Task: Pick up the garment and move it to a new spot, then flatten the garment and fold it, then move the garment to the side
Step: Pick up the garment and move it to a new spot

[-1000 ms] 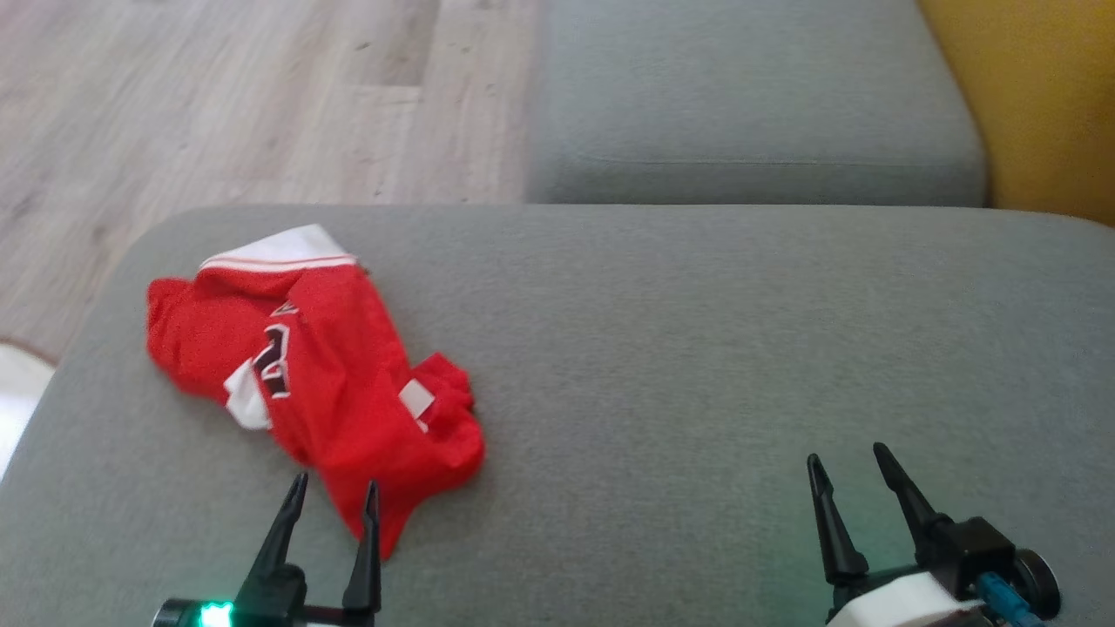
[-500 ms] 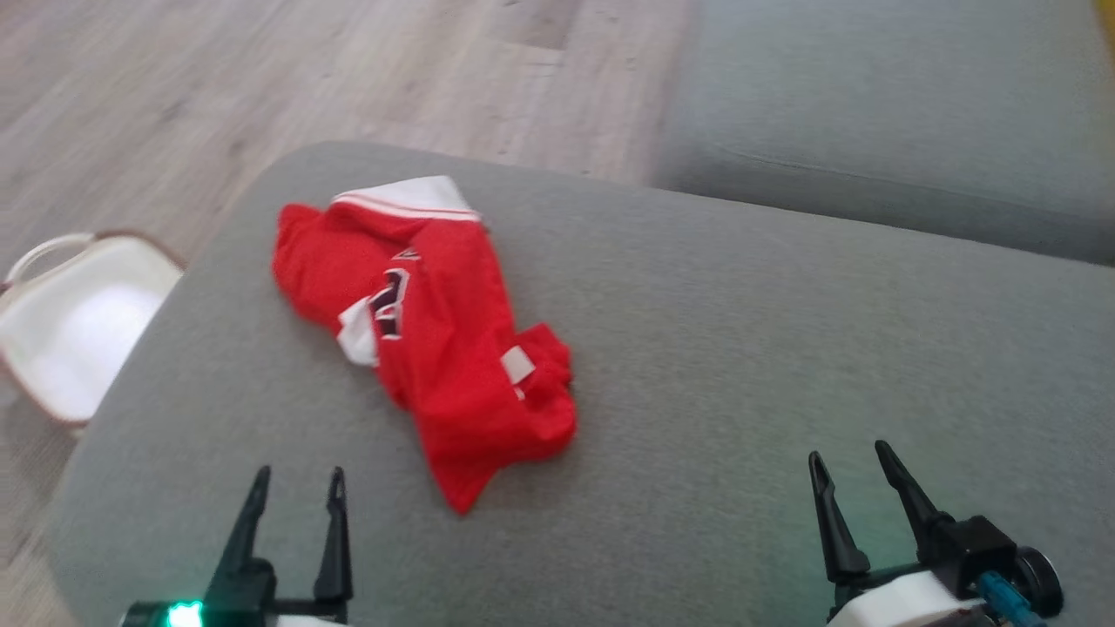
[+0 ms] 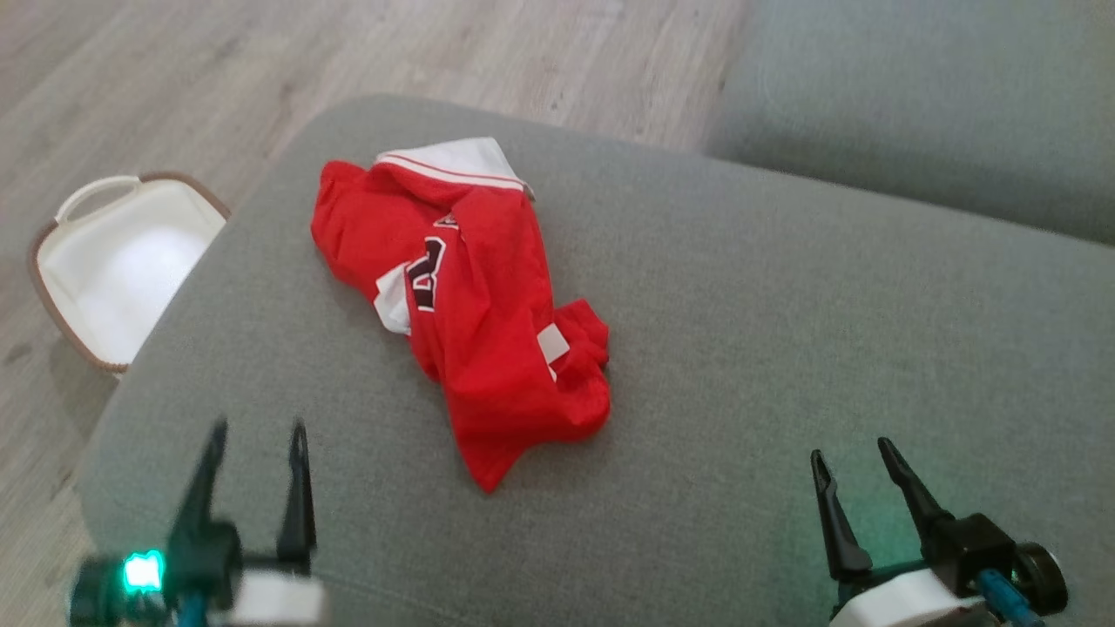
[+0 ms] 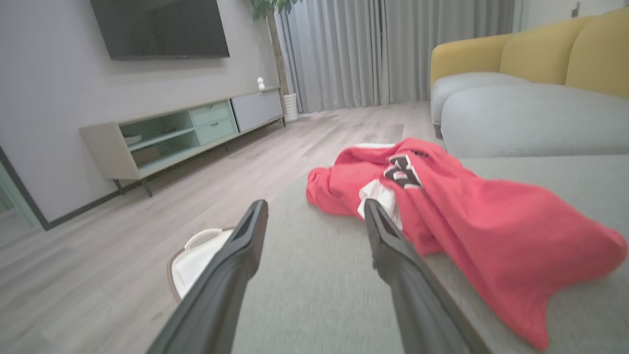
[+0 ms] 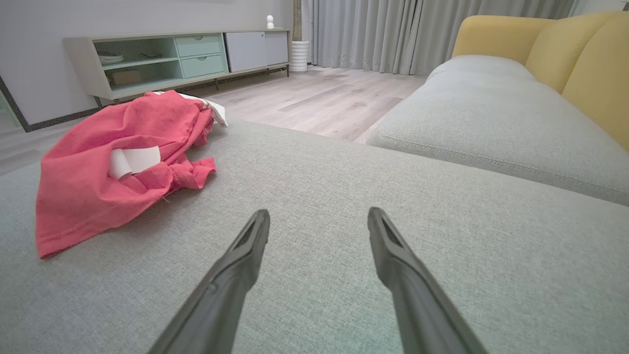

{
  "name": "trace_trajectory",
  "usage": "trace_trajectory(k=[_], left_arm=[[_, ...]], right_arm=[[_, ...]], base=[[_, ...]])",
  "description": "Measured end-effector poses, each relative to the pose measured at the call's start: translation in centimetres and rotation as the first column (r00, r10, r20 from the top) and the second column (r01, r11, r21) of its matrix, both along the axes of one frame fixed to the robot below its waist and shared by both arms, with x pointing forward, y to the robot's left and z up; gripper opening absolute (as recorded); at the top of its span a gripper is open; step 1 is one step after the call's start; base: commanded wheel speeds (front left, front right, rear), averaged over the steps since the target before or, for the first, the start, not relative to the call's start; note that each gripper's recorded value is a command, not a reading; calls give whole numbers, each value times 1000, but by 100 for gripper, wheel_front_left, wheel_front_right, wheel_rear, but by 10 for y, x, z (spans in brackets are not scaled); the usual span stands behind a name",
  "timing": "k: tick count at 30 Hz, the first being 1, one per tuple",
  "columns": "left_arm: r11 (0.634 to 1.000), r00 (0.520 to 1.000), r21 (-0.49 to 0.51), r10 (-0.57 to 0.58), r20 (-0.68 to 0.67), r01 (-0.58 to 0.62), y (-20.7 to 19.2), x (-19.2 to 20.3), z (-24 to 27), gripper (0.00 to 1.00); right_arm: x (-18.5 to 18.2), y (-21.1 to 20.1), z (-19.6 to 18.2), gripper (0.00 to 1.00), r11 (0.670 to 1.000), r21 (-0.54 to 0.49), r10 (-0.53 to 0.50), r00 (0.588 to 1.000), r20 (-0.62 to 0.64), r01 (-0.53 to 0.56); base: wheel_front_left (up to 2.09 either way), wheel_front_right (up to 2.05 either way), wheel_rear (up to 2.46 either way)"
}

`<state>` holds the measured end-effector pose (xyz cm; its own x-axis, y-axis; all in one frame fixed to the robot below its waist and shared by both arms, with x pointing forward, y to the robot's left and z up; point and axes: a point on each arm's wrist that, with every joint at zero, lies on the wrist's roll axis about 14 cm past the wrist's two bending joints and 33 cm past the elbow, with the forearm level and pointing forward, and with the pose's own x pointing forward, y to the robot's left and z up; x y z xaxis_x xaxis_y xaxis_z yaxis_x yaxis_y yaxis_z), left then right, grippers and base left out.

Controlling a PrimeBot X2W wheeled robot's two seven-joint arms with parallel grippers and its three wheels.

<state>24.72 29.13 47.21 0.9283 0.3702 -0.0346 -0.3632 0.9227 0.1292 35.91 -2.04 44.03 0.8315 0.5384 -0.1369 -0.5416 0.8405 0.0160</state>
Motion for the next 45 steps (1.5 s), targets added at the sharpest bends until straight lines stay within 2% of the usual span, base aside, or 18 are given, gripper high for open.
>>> trace_trajectory(k=[4, 7, 10, 17, 21, 26, 30, 40, 45], left_arm=[[997, 995, 68, -46, 83, 41, 8, 41, 38, 100], [989, 983, 123, -102, 155, 83, 9, 85, 73, 100], [983, 973, 125, -154, 172, 133, 9, 129, 85, 100], [965, 967, 55, -256, 13, 255, -13, 225, 58, 100], [963, 955, -13, -269, -126, 269, -19, 259, 22, 100], [964, 891, -115, -266, -368, 240, -21, 263, -50, 100], [976, 838, -139, -218, -500, 170, -14, 255, -90, 100], [998, 793, -61, -61, -606, 30, 9, 258, -115, 100], [998, 773, -60, -14, -634, -32, 17, 255, -121, 100]], right_arm=[[9, -3, -9, 100, 1000, -29, -5, 1000, -5, 5], [30, -4, -7, 100, 999, -40, -15, 1000, 27, 16], [57, -3, -2, 100, 999, -28, -26, 997, 66, 28], [105, -25, -22, 100, 997, -57, -54, 995, 87, 59], [123, -29, -30, 100, 996, -56, -56, 993, 101, 62], [134, -40, -43, 100, 995, -67, -73, 993, 95, 80], [137, -51, -48, 100, 992, -78, -87, 991, 97, 95], [144, -64, -51, 100, 989, -83, -112, 988, 110, 122], [145, -67, -53, 100, 988, -83, -118, 987, 110, 128]], base=[[0, 0, 0], [0, 0, 0], [0, 0, 0], [0, 0, 0], [0, 0, 0], [0, 0, 0], [0, 0, 0], [0, 0, 0], [0, 0, 0]])
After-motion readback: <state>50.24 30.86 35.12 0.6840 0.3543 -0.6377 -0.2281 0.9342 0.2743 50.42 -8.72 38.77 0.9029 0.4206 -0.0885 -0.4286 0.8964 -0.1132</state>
